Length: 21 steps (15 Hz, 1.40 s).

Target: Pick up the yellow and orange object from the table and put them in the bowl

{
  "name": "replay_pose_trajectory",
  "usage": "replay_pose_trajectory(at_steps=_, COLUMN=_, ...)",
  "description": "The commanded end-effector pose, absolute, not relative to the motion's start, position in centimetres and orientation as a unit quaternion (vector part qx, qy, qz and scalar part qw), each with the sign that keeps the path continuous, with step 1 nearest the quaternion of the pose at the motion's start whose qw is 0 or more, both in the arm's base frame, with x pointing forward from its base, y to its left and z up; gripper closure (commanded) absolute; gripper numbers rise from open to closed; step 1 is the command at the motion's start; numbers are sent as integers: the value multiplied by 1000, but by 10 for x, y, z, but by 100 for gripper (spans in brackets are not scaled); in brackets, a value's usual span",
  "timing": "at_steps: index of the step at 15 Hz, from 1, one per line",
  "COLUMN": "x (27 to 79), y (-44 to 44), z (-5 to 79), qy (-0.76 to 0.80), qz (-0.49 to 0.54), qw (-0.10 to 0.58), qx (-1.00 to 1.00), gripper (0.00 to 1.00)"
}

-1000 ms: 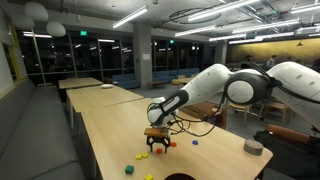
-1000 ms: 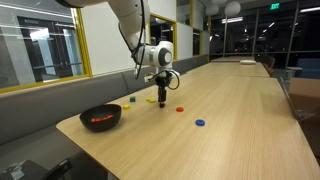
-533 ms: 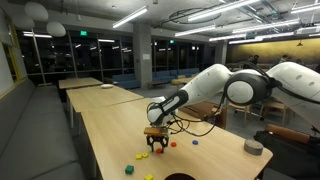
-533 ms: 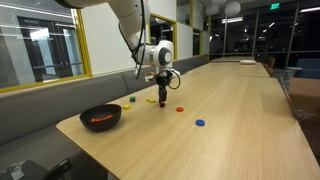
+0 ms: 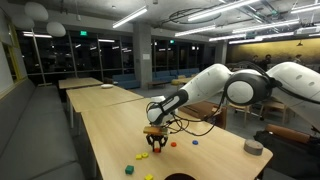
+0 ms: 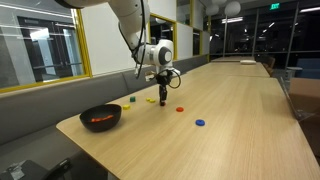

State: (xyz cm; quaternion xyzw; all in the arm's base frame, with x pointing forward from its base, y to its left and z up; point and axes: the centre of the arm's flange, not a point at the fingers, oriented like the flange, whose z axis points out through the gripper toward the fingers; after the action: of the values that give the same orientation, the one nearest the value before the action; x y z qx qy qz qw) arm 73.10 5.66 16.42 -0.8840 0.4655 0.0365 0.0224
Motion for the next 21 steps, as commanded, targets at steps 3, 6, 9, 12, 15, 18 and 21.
replay_pose_trajectory(at_steps=3, x=698, y=65, z=196, qy=453, qz=33, qw=12, qx=-891, gripper=78)
replay_pose_trajectory(at_steps=6, x=672, y=80, z=217, qy=451, qz=39, qw=11, qx=-892, gripper=78)
replay_pose_trajectory(at_steps=9, x=641, y=101, z=240, qy=439, qz=53, qw=12, qx=-897, gripper=78)
replay_pose_trajectory(at_steps=12, x=607, y=123, z=260, qy=426, qz=64, qw=12, qx=-903, gripper=78)
replay_pose_trajectory(at_steps=15, x=570, y=139, z=271, qy=416, qz=79, qw=7, qx=-906, gripper=78)
replay_pose_trajectory(at_steps=18, x=535, y=148, z=273, qy=408, qz=100, qw=2, qx=-907, gripper=78)
replay_pose_trajectory(at_steps=21, x=506, y=152, z=267, qy=404, qz=120, qw=-4, qx=-907, gripper=78)
